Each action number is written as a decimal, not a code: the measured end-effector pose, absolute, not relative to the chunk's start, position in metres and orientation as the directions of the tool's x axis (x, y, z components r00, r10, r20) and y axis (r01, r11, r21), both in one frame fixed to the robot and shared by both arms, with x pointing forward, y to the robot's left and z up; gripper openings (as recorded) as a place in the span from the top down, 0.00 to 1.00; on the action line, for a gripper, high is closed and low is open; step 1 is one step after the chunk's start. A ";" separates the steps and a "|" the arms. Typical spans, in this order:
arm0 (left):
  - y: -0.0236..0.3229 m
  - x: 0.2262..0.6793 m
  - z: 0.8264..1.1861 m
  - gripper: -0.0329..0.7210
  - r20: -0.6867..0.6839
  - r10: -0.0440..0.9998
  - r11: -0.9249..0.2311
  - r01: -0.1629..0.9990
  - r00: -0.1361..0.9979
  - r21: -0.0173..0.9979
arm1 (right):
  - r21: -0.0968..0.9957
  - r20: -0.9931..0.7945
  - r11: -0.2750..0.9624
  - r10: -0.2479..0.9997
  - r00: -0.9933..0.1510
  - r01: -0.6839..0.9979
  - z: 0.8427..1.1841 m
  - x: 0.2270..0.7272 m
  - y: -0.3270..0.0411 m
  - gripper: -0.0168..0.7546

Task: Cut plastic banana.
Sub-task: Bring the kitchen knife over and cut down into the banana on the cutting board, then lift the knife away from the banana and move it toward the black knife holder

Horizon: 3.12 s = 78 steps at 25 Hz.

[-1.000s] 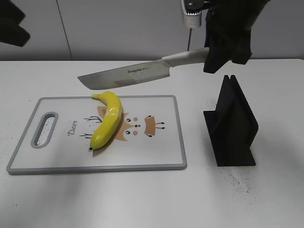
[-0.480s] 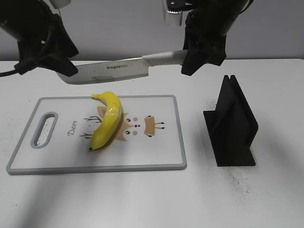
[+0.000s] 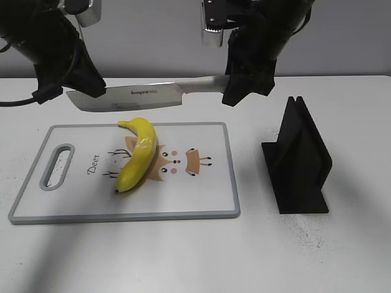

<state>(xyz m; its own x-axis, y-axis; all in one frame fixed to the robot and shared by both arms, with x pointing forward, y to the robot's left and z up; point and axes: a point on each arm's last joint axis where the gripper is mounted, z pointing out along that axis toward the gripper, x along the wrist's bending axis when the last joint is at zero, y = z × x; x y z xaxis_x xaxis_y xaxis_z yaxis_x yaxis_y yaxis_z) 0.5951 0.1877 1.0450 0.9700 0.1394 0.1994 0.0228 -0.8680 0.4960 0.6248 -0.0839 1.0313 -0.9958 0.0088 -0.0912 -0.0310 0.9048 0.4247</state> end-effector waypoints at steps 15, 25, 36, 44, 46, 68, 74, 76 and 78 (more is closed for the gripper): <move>0.188 0.608 1.019 0.97 0.186 0.140 -0.885 0.039 0.973 0.463 | 0.466 -0.136 0.883 0.014 -0.991 -0.051 1.024 0.634 -0.079 0.77; 0.184 0.636 0.945 0.97 0.102 0.186 -0.893 0.124 0.977 0.433 | 0.368 0.012 0.929 0.035 -0.999 0.037 0.922 0.657 -0.075 0.77; 0.182 0.637 0.953 0.95 0.128 0.205 -0.884 0.127 0.970 0.450 | 0.343 0.017 0.937 0.057 -0.998 0.059 0.934 0.660 -0.074 0.77; 0.181 0.623 0.994 0.96 0.165 0.192 -0.873 0.091 0.967 0.480 | 0.366 -0.043 0.930 0.037 -0.998 0.019 0.996 0.650 -0.078 0.77; 0.181 0.617 1.008 0.96 0.178 0.185 -0.869 0.076 0.967 0.488 | 0.375 -0.062 0.927 0.033 -0.998 0.007 1.008 0.646 -0.078 0.77; 0.184 0.601 1.056 0.13 0.140 0.381 -0.769 0.229 0.914 0.597 | 0.397 -0.106 0.918 0.038 -0.994 -0.007 1.041 0.636 -0.081 0.77; 0.208 0.604 1.074 0.13 0.000 0.704 -0.542 0.538 0.710 0.646 | 0.433 -0.085 0.884 0.238 -0.968 0.179 1.072 0.627 -0.087 0.77; 0.222 0.602 1.076 0.13 -0.063 0.771 -0.468 0.631 0.634 0.619 | 0.423 -0.065 0.854 0.361 -0.930 0.302 1.078 0.626 -0.092 0.77; 0.234 0.599 1.077 0.14 -0.109 0.819 -0.408 0.705 0.564 0.579 | 0.404 -0.065 0.819 0.470 -0.881 0.407 1.083 0.626 -0.097 0.77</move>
<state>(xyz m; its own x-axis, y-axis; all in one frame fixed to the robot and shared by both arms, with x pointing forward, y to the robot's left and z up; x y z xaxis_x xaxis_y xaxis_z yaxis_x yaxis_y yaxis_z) 0.5993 0.2340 1.0769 0.5635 0.8189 -0.1090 0.7055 -0.4084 0.5793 0.6255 -0.0974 1.0830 -0.8806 0.4695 -0.0645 0.4071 0.8191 0.4042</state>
